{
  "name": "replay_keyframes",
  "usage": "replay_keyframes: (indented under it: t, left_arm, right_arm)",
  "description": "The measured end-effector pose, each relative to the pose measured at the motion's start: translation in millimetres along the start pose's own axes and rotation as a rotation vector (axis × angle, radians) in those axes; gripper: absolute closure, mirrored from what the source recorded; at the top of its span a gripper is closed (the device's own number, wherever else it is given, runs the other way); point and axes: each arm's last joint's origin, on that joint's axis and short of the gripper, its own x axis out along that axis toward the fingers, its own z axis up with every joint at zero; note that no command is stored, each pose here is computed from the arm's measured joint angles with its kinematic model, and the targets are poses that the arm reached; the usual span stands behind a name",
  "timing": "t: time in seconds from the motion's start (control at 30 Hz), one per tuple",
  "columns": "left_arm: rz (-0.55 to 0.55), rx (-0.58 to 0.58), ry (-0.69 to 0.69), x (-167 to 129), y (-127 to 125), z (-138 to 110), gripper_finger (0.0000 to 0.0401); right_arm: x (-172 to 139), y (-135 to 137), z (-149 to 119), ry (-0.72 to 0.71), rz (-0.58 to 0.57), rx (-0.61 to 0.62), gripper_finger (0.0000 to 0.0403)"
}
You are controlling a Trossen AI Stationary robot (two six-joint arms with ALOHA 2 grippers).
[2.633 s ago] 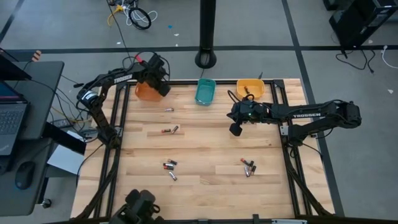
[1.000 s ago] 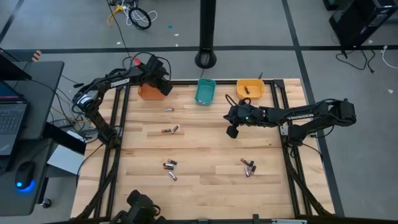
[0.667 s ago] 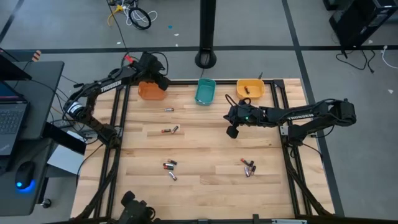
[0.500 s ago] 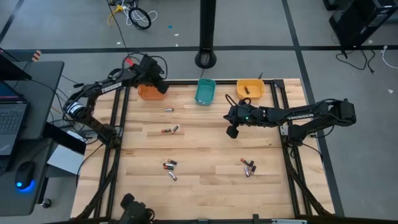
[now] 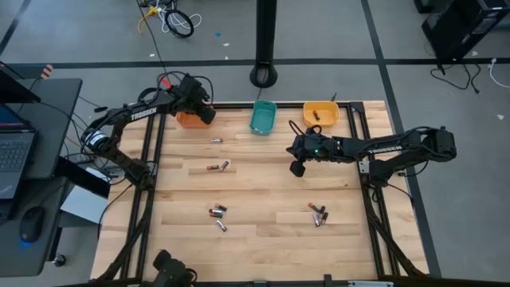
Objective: Sort batteries
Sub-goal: Put the brown-black battery in the orange bin
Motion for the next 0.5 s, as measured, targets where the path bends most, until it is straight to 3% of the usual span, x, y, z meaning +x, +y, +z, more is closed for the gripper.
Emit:
replay_keyframes:
  t: [0.3, 0.5]
  left_arm:
    - [0.003, 0.018, 0.095, 26.6, 2.4, -8.6, 0.0355]
    - [0.004, 0.024, 0.068, 30.0, 2.5, -4.2, 0.0355]
  right_arm:
    - [0.0, 0.0, 0.0, 0.000, 0.000, 0.000, 0.0391]
    - [0.0, 0.0, -0.1, 0.001, 0.000, 0.000, 0.0391]
